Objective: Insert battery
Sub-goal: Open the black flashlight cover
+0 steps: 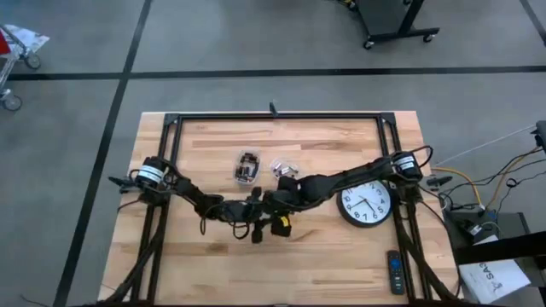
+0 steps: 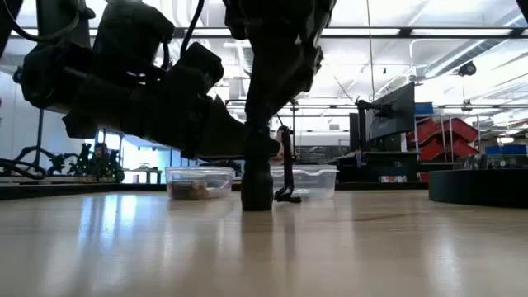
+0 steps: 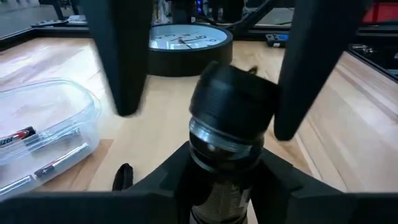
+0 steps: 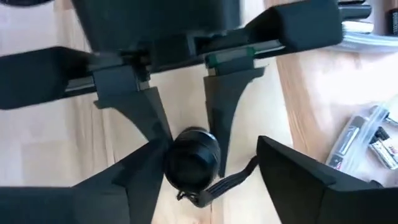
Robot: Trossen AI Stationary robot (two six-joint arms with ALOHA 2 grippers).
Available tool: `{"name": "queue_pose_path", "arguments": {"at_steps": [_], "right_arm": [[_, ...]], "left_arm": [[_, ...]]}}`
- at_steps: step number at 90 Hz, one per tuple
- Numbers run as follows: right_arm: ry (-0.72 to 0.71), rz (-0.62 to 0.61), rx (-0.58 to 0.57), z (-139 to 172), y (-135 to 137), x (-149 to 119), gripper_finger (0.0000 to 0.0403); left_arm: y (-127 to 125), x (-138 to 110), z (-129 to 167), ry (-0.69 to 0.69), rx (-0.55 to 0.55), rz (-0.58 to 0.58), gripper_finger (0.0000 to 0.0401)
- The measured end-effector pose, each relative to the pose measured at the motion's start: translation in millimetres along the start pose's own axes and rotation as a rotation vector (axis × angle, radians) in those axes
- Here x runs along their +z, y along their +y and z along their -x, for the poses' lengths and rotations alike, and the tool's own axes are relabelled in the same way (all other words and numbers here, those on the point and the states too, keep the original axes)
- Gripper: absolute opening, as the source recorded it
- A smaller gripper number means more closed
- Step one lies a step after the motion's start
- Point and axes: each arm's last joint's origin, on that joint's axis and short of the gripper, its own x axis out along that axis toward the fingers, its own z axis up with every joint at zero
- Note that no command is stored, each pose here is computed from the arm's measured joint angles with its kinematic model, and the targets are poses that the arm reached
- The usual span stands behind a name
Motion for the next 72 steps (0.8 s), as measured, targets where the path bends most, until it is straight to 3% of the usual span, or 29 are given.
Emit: {"name": "queue_pose_path", "arguments": {"at_steps": [31, 55, 72], "right_arm": [[0.009, -0.022, -0.004, -5, 0, -1, 0.0098], [-0.022, 0.014, -0.084, 33, -3, -4, 0.0096], [0.085, 0.027, -0.105, 19, 4, -31, 0.0096]], "left_arm": [[0, 0, 0, 0.000, 0.006, 0.002, 0.0097], [0, 0, 0, 0.005, 0.016, -0.001, 0.0102], [1, 5, 3, 0.028, 0.018, -0.015, 0.0095]]}}
